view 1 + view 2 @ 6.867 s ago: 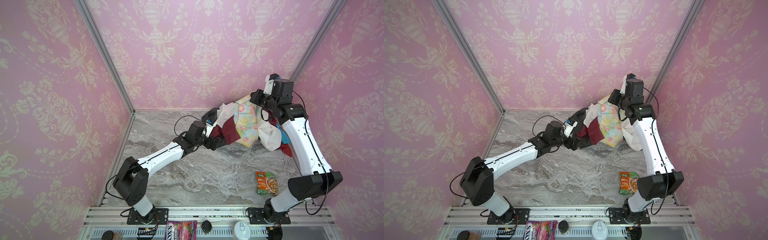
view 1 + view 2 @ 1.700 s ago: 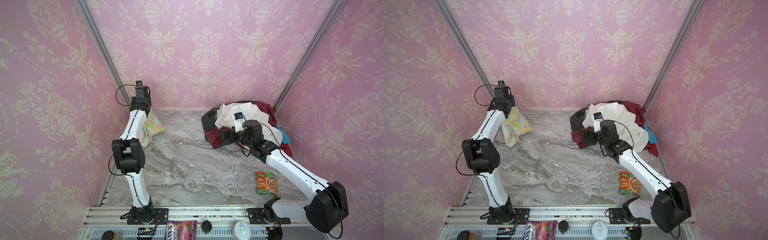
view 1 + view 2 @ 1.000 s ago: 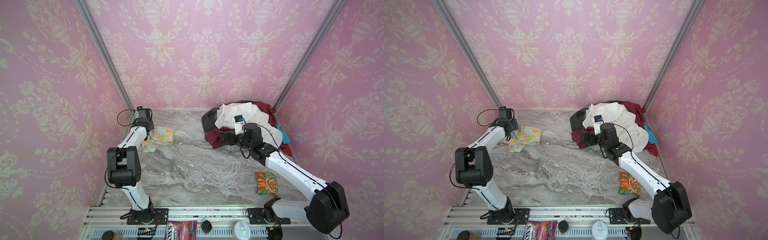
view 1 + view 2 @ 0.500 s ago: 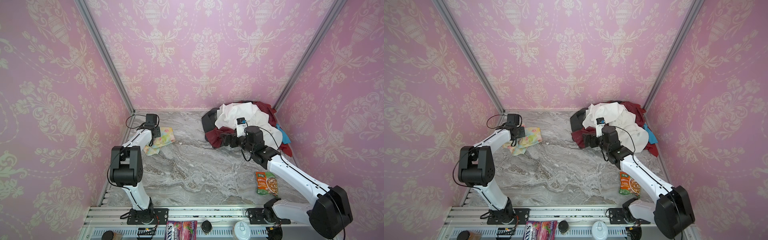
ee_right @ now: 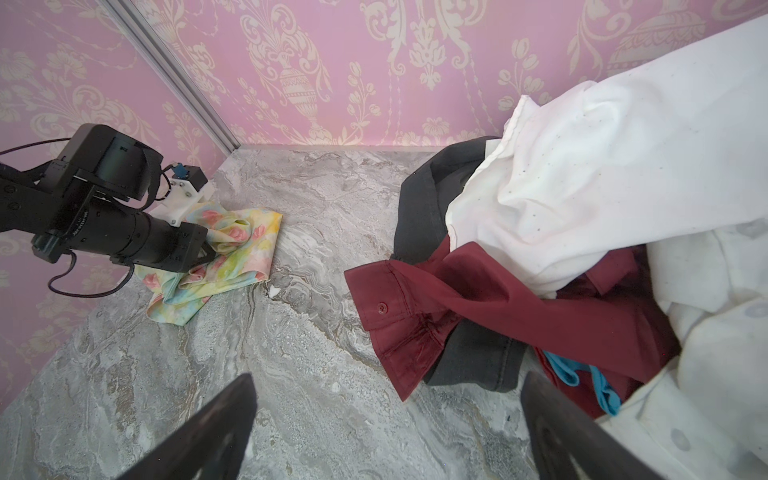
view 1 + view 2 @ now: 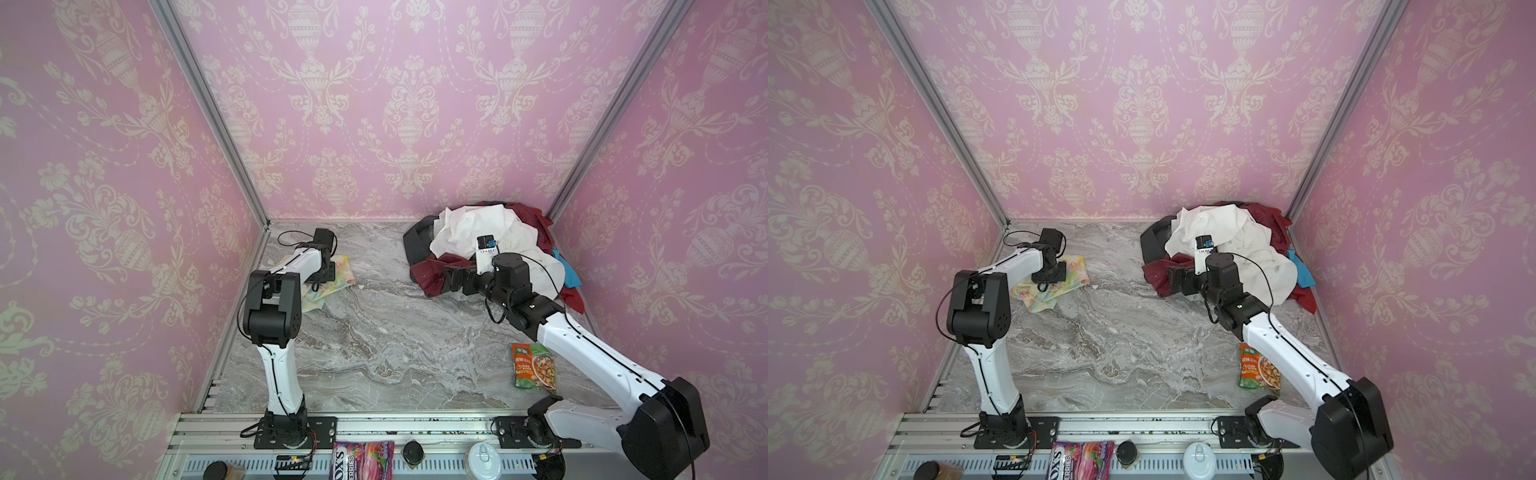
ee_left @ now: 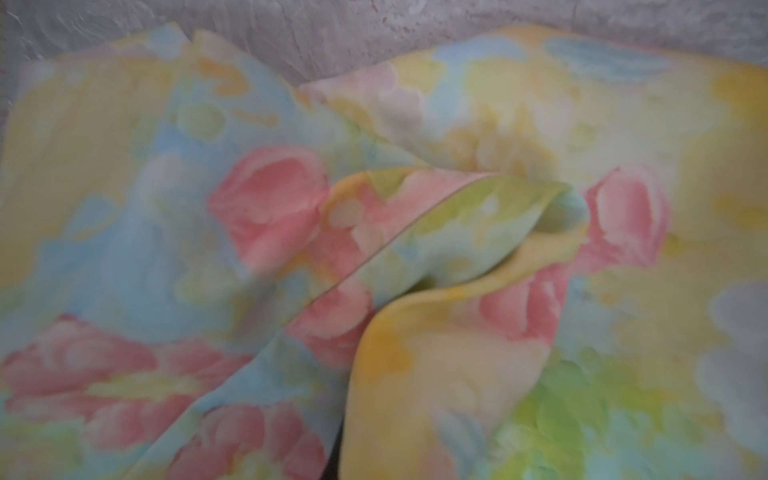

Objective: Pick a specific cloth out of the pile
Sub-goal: 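Lower the floral cloth onto the table near the far corner with the left gripper, then open the left gripper and release the floral cloth on the table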

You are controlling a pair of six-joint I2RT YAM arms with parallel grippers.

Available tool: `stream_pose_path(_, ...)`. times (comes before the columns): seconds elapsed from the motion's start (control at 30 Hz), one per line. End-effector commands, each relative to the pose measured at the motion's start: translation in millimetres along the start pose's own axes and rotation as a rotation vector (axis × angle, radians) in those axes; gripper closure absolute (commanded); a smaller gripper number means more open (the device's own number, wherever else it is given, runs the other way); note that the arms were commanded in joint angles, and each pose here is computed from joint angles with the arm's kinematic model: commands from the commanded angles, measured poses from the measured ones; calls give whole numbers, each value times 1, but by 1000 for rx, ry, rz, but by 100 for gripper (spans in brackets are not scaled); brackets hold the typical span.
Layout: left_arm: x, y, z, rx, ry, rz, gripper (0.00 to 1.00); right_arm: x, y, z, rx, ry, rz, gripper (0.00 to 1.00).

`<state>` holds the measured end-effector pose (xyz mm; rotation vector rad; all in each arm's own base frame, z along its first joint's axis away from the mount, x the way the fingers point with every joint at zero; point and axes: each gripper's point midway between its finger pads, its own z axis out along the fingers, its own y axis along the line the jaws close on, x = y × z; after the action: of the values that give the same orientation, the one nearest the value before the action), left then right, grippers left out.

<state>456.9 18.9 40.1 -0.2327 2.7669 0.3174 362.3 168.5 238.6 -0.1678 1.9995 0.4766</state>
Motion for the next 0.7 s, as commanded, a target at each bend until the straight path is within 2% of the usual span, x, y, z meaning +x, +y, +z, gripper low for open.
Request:
stream_pose_path(0.0, 32, 15, 16, 2, 181, -100, 100, 5, -5, -4, 25, 5, 19, 0)
stream_pose_path(0.2, 12, 24, 18, 54, 189, -286, 100, 10, -8, -1, 36, 34, 26, 0)
stream_pose_path(0.27, 2, 27, 19, 62, 186, -346, 86, 11, -10, -1, 42, 36, 27, 0)
stream_pose_path(0.5, -31, 38, 31, 127, 168, -588, 82, 14, -16, 1, 56, 41, 28, 0)
stream_pose_path(0.67, -59, 54, 36, 134, 123, -712, 78, 16, -23, 1, 68, 49, 32, 0)
